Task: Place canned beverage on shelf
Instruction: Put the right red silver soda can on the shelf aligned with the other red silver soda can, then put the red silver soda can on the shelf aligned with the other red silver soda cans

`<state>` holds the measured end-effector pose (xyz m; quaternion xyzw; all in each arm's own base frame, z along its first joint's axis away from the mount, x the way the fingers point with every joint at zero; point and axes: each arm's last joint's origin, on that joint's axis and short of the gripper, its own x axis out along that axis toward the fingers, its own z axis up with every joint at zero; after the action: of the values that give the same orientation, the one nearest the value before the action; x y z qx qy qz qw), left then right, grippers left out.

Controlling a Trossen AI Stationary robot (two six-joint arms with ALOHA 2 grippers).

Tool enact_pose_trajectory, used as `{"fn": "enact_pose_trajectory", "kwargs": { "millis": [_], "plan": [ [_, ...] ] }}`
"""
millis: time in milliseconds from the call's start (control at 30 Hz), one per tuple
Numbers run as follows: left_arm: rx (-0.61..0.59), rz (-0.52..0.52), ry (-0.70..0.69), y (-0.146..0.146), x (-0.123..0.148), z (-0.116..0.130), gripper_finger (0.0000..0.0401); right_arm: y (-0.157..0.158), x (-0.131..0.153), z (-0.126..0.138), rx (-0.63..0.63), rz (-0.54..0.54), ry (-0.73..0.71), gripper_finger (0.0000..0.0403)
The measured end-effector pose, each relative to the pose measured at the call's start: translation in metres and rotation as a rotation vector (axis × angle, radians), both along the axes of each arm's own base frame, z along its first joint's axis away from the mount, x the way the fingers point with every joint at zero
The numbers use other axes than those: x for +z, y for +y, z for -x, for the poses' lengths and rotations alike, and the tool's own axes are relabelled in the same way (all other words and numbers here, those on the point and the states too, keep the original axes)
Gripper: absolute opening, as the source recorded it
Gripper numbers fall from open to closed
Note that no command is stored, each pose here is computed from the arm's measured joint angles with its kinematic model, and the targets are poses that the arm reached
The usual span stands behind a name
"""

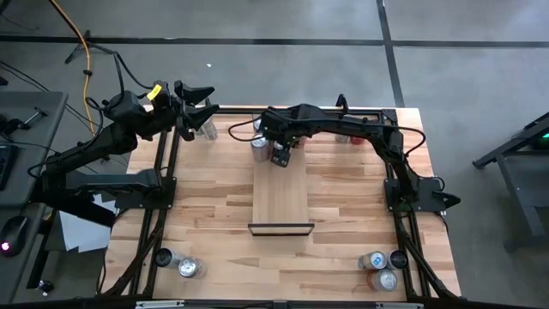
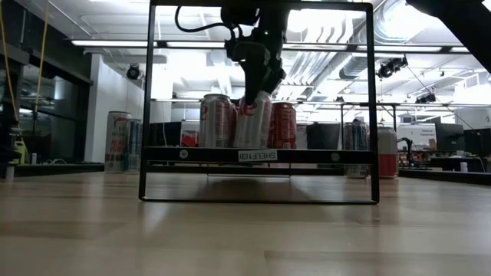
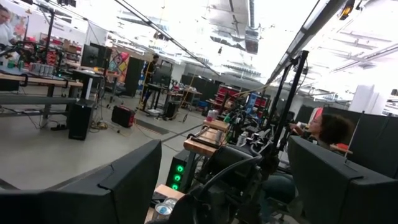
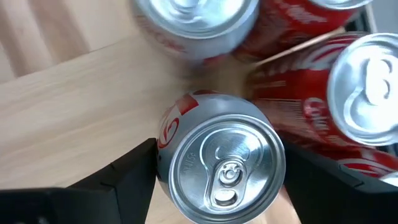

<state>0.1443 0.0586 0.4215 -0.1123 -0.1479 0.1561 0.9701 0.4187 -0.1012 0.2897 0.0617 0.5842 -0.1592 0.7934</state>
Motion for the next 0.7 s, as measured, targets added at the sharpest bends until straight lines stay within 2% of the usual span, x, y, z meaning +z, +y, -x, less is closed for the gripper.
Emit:
{"fn": "enact_pose_trajectory", "kwargs": {
  "millis": [400,567,700],
  "plan": [
    [0.0,0.0,0.001,0.0,0.0,0.0,0.0298,-0.002,0.003,-0.003,0.009,0.063,-0.027,0.0359],
    [0.0,0.0,0.001,0.0,0.0,0.0,0.0298,-0.004,0.005,-0.001,0.045,0.066,-0.004,0.0369],
    [0.0,-0.001,0.002,0.0,0.0,0.0,0.0298,-0.006,0.021,0.006,0.084,0.081,0.021,0.037]
  ]
}}
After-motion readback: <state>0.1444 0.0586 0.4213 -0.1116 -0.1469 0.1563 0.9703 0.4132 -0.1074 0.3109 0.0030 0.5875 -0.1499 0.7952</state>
